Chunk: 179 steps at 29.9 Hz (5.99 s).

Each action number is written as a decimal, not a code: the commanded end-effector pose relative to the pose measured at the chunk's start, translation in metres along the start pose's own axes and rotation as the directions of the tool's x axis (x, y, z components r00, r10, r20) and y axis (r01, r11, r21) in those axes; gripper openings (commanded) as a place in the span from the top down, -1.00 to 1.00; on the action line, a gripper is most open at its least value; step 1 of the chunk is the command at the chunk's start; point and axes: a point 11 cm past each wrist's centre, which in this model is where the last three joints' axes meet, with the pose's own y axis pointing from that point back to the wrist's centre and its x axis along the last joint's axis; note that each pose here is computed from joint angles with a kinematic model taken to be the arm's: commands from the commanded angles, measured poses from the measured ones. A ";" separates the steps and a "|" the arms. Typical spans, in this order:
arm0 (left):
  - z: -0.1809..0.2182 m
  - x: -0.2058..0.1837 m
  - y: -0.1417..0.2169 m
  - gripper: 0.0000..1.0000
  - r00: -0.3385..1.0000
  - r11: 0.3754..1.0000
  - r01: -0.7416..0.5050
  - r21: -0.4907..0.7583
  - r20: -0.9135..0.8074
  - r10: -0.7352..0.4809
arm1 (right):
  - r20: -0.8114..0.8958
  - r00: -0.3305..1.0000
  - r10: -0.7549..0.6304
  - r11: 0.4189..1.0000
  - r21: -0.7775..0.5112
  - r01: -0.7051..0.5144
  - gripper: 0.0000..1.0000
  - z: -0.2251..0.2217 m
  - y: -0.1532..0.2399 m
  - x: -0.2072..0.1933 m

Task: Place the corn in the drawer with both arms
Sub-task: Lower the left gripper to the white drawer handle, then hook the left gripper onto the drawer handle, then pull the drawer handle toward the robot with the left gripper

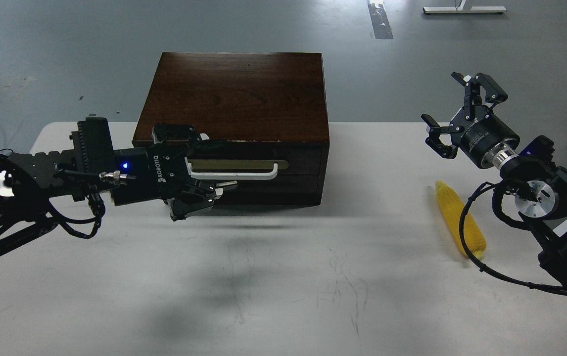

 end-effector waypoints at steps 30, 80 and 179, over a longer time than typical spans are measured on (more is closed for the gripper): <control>-0.007 -0.013 -0.036 -0.49 0.994 0.993 0.093 -0.072 0.057 -0.089 | 0.004 1.000 0.029 1.000 0.008 -0.029 -1.00 0.002 0.002 0.010; -0.001 -0.042 -0.042 -0.54 0.978 0.973 0.208 -0.104 0.037 -0.205 | 0.005 0.998 0.063 0.998 0.006 -0.063 -1.00 0.006 0.006 0.022; 0.040 -0.049 -0.007 -0.66 0.968 0.952 0.242 -0.188 -0.015 -0.249 | 0.005 0.996 0.089 0.996 -0.010 -0.089 -1.00 0.012 0.010 0.032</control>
